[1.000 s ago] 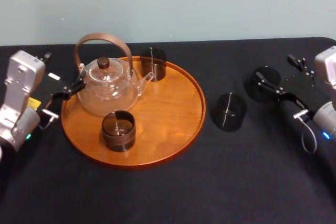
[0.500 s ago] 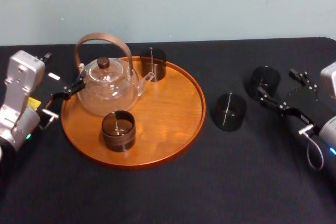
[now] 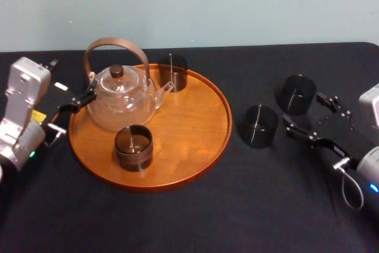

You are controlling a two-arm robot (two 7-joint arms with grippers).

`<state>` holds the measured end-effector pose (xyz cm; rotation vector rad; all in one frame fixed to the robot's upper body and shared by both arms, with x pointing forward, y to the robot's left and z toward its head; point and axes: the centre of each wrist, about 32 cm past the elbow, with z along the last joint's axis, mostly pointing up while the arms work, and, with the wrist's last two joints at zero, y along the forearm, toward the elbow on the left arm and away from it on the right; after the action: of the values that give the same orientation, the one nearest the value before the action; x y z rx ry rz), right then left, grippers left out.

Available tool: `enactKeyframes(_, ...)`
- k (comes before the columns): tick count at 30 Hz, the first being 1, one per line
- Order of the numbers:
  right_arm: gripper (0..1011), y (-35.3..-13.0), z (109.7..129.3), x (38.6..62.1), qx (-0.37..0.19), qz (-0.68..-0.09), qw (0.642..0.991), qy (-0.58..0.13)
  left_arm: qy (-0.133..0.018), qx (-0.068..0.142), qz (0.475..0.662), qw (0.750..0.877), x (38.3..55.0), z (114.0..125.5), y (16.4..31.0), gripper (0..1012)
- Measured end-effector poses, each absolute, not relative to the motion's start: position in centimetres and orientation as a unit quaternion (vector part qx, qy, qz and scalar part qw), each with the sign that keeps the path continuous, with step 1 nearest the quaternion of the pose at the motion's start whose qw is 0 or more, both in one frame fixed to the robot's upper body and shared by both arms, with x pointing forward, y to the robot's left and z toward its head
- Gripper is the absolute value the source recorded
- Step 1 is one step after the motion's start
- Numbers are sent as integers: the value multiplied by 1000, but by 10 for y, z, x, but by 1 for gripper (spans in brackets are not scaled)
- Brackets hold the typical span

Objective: Pick up the glass from the table and place it on the tray.

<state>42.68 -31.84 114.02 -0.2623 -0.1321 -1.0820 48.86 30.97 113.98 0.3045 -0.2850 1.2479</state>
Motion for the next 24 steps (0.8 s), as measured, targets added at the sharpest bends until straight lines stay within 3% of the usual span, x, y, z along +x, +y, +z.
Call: enactKeyframes(24,1002,-311,1122,425,-118,-473,873,-15,-132,141,580,791,489,1140,310,1009)
